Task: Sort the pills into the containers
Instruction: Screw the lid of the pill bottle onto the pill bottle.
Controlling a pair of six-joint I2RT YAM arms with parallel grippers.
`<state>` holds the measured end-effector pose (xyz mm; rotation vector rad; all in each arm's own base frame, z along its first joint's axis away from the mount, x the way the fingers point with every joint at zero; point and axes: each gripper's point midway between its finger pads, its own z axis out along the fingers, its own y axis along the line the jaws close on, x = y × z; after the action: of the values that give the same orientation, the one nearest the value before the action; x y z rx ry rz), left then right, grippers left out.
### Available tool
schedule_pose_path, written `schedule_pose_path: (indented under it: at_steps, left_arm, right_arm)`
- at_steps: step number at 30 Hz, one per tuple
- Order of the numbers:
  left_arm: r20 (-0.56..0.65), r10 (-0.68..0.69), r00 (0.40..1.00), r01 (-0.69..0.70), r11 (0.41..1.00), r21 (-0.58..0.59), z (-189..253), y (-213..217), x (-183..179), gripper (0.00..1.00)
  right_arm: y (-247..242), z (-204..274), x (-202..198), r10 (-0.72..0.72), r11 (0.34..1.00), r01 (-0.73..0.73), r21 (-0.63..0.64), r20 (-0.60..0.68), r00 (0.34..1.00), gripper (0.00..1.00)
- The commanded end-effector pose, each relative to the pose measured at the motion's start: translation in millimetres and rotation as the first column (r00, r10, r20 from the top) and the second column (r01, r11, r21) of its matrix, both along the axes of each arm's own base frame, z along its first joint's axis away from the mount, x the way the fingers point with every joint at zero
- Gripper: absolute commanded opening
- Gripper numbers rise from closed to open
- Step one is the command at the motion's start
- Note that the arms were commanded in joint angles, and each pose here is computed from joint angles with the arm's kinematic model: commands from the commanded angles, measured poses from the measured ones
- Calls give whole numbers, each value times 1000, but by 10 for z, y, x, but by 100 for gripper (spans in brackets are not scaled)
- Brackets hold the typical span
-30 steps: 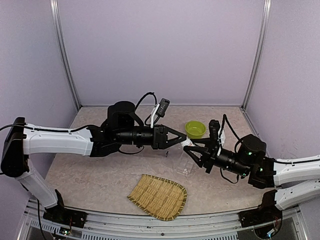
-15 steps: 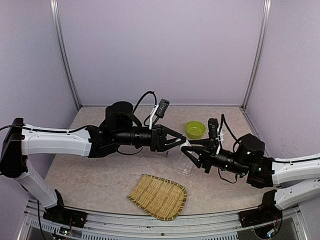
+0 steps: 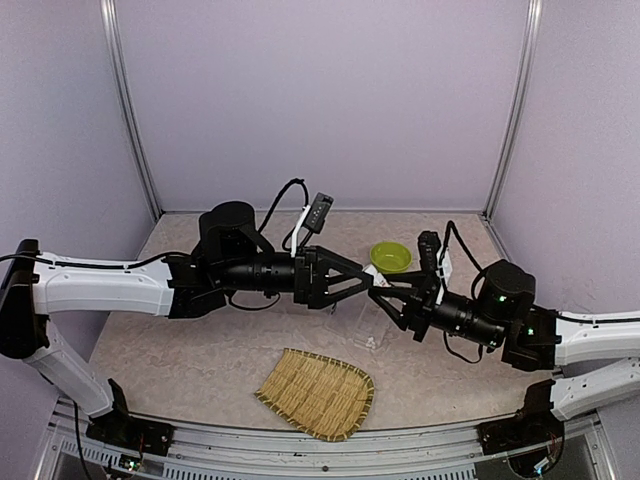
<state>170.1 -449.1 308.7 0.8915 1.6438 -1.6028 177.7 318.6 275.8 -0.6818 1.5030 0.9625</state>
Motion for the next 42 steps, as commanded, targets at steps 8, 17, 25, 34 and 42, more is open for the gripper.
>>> schedule_pose_path:
  at_steps: [8, 17, 25, 34, 42]
  left_arm:
    - [-21, -15, 1000, 14, 1000, -24, 20, -12, -40, 99]
    - [-34, 0, 999, 0, 1000, 3, -66, -54, 12, 99]
    - [-40, -3, 999, 4, 1000, 12, -121, -60, 8, 99]
    - [-48, -21, 999, 21, 1000, 14, -150, -83, -20, 99]
    - [-39, -44, 998, 44, 999, 0, -110, -94, -76, 98]
  right_arm:
    - [-77, -21, 101, -75, 994, 78, -70, 41, 996, 13]
    - [-127, 4, 107, -91, 993, 96, -75, 64, 994, 14]
    - [-130, 56, 28, -54, 997, 57, -44, 81, 995, 16]
    - [-2, -11, -20, 6, 999, -3, -54, 66, 998, 17]
    - [107, -195, 80, -14, 995, 15, -99, 16, 1000, 16]
